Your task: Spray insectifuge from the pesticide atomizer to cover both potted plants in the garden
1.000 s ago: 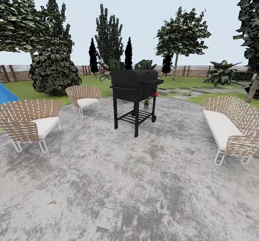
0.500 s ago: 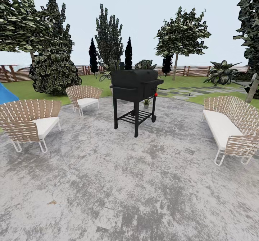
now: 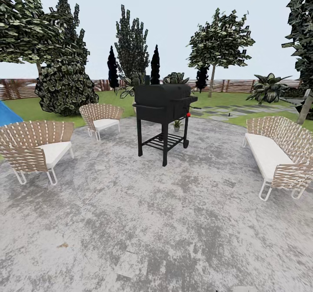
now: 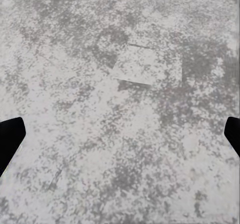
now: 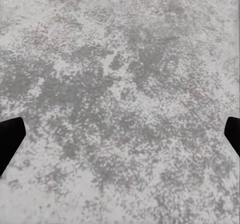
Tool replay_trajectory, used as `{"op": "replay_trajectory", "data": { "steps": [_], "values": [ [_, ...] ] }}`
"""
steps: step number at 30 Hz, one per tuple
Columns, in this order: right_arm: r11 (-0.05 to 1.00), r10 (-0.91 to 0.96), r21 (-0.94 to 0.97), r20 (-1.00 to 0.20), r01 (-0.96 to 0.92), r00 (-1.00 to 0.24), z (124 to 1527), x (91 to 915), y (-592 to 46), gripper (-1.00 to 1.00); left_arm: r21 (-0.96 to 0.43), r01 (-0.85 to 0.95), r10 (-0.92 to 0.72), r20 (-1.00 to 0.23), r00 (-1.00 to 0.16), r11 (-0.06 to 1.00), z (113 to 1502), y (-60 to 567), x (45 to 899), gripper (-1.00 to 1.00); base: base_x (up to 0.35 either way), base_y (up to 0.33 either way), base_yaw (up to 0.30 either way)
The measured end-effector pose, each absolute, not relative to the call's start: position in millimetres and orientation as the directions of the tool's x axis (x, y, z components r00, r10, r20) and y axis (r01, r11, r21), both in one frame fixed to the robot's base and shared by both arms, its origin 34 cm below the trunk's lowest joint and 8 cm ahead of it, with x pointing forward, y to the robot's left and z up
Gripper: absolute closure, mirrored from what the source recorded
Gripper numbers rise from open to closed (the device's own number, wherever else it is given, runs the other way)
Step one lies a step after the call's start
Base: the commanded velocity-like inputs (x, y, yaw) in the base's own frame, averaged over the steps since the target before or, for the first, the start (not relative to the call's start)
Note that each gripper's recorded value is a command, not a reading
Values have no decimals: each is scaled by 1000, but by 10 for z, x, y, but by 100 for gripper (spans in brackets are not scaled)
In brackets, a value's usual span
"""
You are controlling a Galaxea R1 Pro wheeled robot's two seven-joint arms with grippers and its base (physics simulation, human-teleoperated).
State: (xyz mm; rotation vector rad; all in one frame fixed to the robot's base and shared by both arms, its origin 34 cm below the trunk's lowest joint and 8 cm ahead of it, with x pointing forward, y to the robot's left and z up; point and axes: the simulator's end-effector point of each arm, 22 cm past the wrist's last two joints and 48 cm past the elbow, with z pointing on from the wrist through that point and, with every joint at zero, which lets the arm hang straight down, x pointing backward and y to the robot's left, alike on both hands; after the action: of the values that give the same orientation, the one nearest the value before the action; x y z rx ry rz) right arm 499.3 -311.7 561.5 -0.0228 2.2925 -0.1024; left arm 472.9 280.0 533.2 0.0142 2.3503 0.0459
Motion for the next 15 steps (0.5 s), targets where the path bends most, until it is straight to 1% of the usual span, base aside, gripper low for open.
{"op": "replay_trajectory", "data": {
  "steps": [3,5,15],
  "values": [
    [996,-53,-83,-750,14,-659,5630,5030,-3113,-100,43,2,31,-708,-706,999,5313,2820,4688,-100,0,0,-29],
    [997,-55,-83,-750,11,-660,5630,5031,-3110,-100,44,3,32,-702,-712,999,5290,2826,4649,-100,0,0,-167],
    [997,-55,-83,-748,10,-661,5624,5024,-3112,-100,32,7,28,-688,-725,999,5236,2763,4567,-100,0,0,-249]
  ]
}}
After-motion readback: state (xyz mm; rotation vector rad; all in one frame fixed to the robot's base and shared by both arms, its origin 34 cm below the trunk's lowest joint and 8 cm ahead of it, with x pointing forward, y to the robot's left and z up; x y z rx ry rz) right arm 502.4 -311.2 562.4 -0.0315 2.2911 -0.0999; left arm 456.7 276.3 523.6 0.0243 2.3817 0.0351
